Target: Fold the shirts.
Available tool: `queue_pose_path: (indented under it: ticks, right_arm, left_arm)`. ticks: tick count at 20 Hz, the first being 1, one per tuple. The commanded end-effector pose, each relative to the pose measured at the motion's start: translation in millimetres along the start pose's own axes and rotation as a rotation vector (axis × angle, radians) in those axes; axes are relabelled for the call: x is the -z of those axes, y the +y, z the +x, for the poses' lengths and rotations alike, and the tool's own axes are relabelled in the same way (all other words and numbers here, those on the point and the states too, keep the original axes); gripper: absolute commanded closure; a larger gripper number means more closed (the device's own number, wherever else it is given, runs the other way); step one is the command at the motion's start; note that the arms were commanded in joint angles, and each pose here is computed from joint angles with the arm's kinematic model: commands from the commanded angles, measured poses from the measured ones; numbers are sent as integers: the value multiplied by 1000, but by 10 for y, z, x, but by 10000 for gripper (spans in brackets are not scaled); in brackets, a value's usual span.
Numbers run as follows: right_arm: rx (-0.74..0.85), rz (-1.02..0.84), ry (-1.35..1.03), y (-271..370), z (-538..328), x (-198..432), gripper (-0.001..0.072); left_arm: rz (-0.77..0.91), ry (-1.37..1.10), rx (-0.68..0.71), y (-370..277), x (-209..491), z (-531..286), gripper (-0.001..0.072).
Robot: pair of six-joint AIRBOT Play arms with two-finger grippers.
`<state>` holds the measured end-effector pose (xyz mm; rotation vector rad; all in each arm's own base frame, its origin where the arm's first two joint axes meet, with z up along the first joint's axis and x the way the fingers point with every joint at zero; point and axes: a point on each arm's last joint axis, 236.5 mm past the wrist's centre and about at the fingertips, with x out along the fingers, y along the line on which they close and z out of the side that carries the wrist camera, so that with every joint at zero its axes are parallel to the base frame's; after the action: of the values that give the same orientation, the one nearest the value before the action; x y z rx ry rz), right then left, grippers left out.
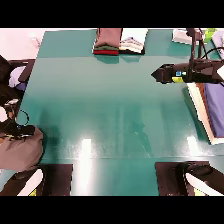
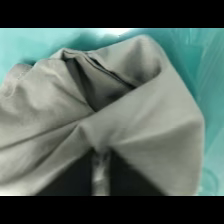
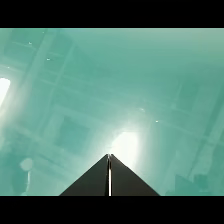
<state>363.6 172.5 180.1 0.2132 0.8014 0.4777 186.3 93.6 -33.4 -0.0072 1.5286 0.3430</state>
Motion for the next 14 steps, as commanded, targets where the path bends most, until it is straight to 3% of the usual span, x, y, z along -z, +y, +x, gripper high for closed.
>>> queue_pose_path:
  ticks: [1,4,7,10,14]
  right_arm:
    - [-2,-2,-17,16,-24,-56,692]
    - [-20,-33,-103,166,-259,-383,692]
    - [-45,-76,-229,383,-645,-808,692]
    - [-63,-108,-319,545,-958,-1076,692]
    - [-75,-132,-389,667,-1214,-1260,692]
  left_arm:
    - [-14,-30,3,18,-97,-124,682]
    - [49,-315,42,-99,-668,-1007,684]
    - [220,-656,148,-555,-1002,-2331,684]
    - [404,-940,288,-1035,-912,-3469,686]
    - [637,-1113,408,-1585,-688,-4282,685]
